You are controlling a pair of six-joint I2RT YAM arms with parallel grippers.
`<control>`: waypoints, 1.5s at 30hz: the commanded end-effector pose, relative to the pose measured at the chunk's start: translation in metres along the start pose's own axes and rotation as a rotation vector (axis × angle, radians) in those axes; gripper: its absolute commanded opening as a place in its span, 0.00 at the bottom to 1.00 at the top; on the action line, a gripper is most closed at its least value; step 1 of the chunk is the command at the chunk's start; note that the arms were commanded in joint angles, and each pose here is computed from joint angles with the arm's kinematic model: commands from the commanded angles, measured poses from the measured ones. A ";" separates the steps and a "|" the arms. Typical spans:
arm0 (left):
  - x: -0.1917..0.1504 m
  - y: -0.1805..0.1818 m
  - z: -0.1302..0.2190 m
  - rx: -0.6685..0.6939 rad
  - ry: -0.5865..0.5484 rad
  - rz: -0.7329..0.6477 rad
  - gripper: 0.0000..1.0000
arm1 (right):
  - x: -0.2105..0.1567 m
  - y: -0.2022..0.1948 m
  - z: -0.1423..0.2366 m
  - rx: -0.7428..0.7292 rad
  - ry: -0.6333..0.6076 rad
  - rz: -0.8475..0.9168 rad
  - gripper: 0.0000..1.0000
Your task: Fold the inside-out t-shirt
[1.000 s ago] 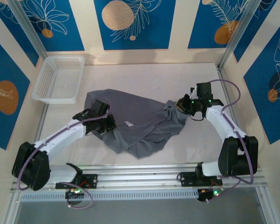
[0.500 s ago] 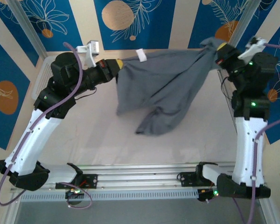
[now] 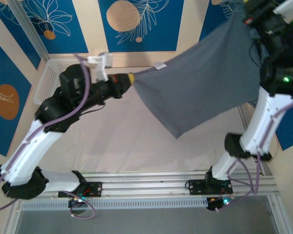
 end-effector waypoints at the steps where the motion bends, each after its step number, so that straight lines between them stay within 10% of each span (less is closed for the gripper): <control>1: -0.023 0.073 0.033 0.394 -0.028 0.012 0.00 | -0.118 -0.018 -0.052 0.157 0.465 -0.148 0.00; 3: -0.048 0.097 0.035 0.465 0.012 0.049 0.00 | -0.173 -0.013 -0.073 0.214 0.610 -0.115 0.00; 5: -0.071 0.116 0.037 0.511 0.035 0.099 0.15 | -0.220 -0.017 -0.089 0.229 0.726 -0.135 0.50; 8: -0.086 0.132 0.042 0.566 0.042 0.100 0.55 | -0.246 -0.025 -0.096 0.214 0.789 -0.145 0.84; 15: -0.064 0.124 0.021 0.596 0.041 -0.095 0.69 | -0.242 -0.089 -0.064 -0.110 0.865 -0.135 0.85; 23: -0.108 0.085 -0.133 0.314 0.396 -0.182 0.62 | -0.262 -0.190 0.052 -0.721 0.976 -0.286 0.84; 34: -0.186 0.186 -0.298 0.488 0.540 -0.245 0.82 | -0.357 -0.257 0.244 -1.373 0.678 -0.892 0.84; 41: -0.217 0.244 -0.352 0.470 0.613 -0.114 0.83 | -0.414 -0.298 0.272 -1.422 0.660 -1.287 0.85; 45: -0.237 0.250 -0.379 0.367 0.666 -0.039 0.66 | -0.431 -0.309 0.270 -1.422 0.668 -1.281 0.83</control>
Point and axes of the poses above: each hand's point on the last joint's axis, 136 mm out from that joint toward the fingers, its own z axis back along the fingers, its own y axis along the line the jaws close on, x = y × z, the point moved 4 cm from there along z, back along the fingers, and after that the axes turned 1 degree about -z, right-handed, at the moved point
